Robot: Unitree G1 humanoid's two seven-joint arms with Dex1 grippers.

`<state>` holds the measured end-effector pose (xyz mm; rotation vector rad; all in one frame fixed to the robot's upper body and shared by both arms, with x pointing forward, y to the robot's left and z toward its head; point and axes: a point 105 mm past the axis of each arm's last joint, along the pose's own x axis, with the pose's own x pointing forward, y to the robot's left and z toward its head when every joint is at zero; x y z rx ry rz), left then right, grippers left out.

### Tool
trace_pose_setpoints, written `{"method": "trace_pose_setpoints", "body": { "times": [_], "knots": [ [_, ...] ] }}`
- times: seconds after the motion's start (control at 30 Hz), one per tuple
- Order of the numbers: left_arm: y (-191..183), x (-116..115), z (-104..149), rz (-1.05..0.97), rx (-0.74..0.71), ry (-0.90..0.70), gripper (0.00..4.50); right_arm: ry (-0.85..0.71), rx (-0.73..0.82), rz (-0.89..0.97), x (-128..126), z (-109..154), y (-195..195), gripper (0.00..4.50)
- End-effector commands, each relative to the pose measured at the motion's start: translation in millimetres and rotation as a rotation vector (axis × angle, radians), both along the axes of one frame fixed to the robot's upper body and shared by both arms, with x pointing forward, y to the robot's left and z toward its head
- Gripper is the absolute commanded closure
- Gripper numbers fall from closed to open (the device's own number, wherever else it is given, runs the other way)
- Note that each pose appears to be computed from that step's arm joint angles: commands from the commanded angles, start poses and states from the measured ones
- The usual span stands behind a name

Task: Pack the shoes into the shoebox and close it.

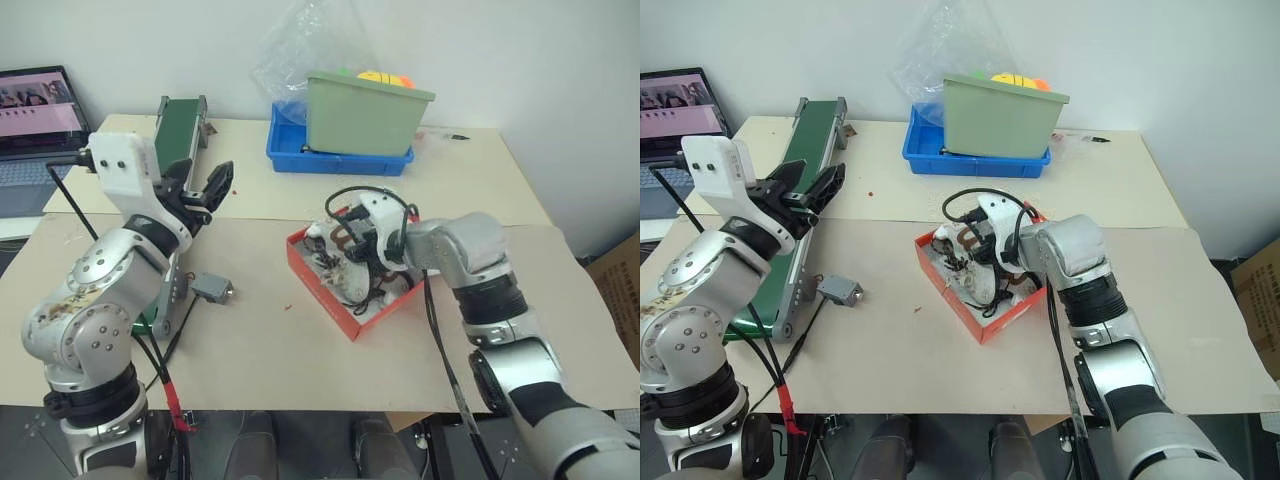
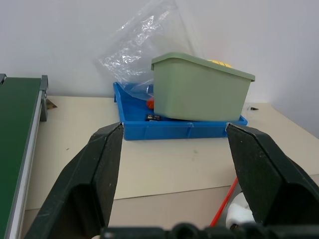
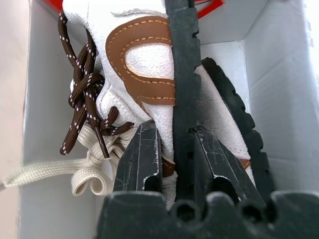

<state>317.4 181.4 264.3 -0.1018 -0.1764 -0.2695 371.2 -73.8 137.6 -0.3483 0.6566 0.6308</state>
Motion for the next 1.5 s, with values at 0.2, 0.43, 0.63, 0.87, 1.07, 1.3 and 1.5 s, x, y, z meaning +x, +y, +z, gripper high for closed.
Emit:
{"method": "trace_pose_setpoints", "body": {
  "times": [0.2,0.43,0.63,0.87,1.07,1.3,1.5],
  "knots": [
    [-2,-9,9,0.018,0.025,-0.058,1.01,-0.011,-0.170,0.065,-8,-17,-18,4.11],
    [-3,-7,11,0.017,0.034,-0.061,0.96,-0.009,-0.110,0.093,-9,-11,-5,1.92],
    [-13,-8,11,-0.055,0.048,-0.050,0.96,-0.041,0.035,0.073,-2,29,0,0.08],
    [-48,-23,-8,-0.303,0.149,0.031,0.96,-0.058,0.298,0.117,-10,102,-3,0.08],
    [-72,-31,-12,-0.474,0.167,0.053,0.96,-0.365,0.316,0.133,2,137,-42,0.08],
    [-78,-29,-15,-0.568,0.210,0.085,0.96,-0.329,0.410,0.211,-24,124,-79,1.11],
    [-86,-27,-16,-0.671,0.265,0.109,0.96,-0.222,0.286,0.186,-59,87,-125,3.23]
  ]
}}
